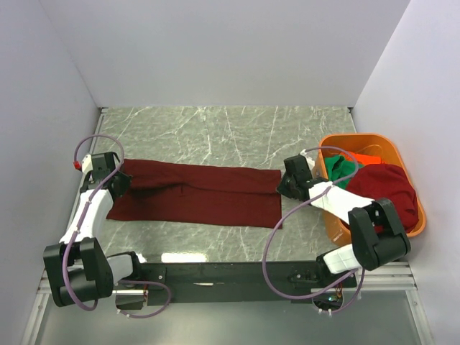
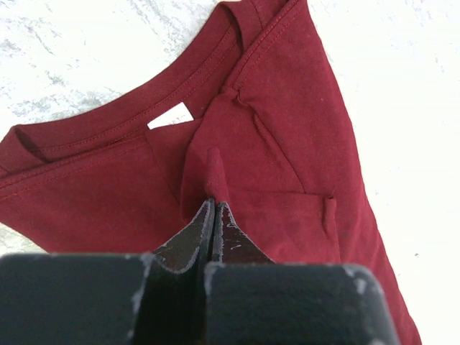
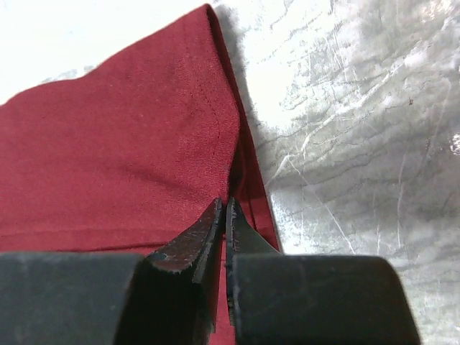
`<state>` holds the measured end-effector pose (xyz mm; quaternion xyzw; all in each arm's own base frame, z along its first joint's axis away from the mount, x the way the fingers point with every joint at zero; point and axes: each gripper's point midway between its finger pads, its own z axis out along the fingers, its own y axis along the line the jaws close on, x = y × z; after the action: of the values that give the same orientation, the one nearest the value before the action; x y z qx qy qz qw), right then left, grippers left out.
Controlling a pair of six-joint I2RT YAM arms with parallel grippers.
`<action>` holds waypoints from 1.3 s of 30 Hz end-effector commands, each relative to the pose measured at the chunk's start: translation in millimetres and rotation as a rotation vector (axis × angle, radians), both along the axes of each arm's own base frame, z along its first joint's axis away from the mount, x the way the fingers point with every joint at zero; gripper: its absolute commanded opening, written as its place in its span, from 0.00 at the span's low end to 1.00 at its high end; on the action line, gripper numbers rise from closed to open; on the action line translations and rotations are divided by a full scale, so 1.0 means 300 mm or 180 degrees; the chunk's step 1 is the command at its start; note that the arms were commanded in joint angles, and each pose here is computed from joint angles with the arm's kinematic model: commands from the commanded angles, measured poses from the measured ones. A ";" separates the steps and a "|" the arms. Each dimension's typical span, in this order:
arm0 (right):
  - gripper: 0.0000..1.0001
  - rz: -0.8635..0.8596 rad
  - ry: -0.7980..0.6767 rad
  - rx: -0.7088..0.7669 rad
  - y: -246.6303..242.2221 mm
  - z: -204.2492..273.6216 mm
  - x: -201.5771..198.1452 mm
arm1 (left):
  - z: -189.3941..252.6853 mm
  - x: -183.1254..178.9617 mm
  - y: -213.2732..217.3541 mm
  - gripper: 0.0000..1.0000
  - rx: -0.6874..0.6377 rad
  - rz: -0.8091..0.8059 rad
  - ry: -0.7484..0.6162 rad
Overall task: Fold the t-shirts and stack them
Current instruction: Fold the tshirt
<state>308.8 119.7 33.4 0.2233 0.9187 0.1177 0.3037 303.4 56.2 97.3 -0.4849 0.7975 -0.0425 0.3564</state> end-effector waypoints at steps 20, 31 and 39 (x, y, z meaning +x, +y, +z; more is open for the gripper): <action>0.05 0.0003 -0.0165 0.0000 -0.019 0.054 -0.017 | 0.102 -0.031 0.047 0.00 0.0087 0.0213 -0.0265; 0.30 0.0108 -0.0149 0.0018 -0.012 0.051 -0.036 | 0.021 -0.083 0.023 0.06 -0.0074 0.0285 -0.0103; 0.56 0.0304 -0.0455 -0.0042 0.007 0.215 0.020 | 0.094 -0.097 0.036 0.58 -0.0045 0.0314 -0.0166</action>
<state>292.2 115.9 55.1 0.1914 0.9208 0.1265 0.3153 269.6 62.8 97.9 -0.5288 0.7735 -0.0376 0.3473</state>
